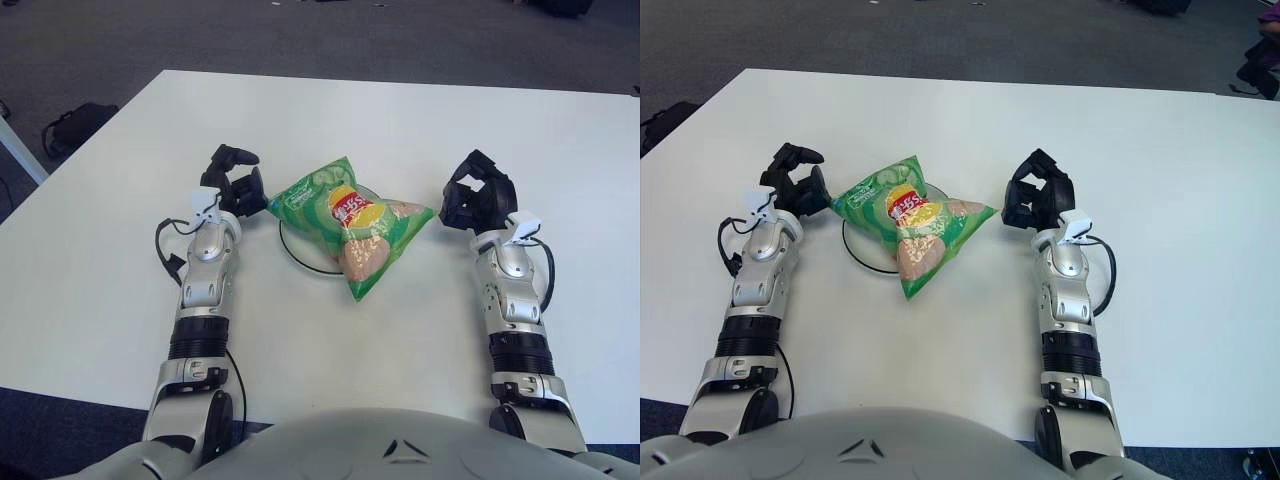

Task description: Put the snack into the plate.

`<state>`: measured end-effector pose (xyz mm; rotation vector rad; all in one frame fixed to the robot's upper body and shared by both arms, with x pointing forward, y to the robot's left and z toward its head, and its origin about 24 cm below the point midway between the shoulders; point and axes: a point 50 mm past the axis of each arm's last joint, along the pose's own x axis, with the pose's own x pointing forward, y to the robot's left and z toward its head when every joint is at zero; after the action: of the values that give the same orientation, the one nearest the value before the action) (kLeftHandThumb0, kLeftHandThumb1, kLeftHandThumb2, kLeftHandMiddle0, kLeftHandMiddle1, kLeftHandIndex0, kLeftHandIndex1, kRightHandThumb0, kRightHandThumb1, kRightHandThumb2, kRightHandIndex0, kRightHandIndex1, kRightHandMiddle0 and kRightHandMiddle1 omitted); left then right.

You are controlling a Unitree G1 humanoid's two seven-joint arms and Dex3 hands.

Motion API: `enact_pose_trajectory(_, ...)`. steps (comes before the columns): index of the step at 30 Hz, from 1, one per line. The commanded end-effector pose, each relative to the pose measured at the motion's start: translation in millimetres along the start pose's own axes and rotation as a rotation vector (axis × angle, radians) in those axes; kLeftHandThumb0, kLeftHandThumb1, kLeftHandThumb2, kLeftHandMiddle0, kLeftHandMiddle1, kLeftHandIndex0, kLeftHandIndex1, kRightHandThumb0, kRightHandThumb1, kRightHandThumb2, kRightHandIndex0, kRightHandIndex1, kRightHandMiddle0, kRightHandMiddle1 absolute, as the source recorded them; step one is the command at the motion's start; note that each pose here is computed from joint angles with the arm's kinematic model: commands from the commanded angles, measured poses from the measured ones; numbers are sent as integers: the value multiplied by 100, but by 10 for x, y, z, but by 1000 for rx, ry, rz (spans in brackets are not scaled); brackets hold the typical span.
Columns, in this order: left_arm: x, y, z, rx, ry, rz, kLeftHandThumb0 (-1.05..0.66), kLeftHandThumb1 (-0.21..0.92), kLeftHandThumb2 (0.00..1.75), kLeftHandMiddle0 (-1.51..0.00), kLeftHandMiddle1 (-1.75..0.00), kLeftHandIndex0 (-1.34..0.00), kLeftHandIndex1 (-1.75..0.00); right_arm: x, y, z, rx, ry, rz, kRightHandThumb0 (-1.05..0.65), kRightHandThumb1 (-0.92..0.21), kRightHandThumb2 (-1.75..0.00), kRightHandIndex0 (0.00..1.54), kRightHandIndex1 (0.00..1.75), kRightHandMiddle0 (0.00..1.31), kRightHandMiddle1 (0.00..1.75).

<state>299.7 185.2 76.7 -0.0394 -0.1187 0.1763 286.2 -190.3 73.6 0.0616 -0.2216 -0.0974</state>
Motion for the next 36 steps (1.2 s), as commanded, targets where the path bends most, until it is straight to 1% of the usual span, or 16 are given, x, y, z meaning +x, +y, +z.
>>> enact_pose_trajectory(1,-24,13,-30,-7,11,17,-45,40,121,-116,-175,-55,-175,-190,-66,-264,39,105,-39,-53,-21,-145,126,175,71,175)
enact_pose_trajectory(7,-28,13,-28,-2,9,20,-45,39,122,-116,-175,-55,-175,-191,-65,-275,56,124,-34,-53,-20,-145,126,175,71,175)
enact_pose_trajectory(15,-29,9,-32,-1,12,15,-46,39,122,-117,-175,-55,-175,-195,-63,-290,77,189,-32,-52,-23,-142,126,175,69,175)
enact_pose_trajectory(24,-30,5,-36,-13,15,8,-45,39,122,-116,-175,-55,-175,-199,-54,-291,63,273,-57,-50,-27,-137,126,175,65,175)
enact_pose_trajectory(36,-36,-7,-42,-14,9,-5,-45,40,121,-116,-175,-54,-175,-209,-50,-276,38,336,-56,-49,-29,-135,125,175,64,175)
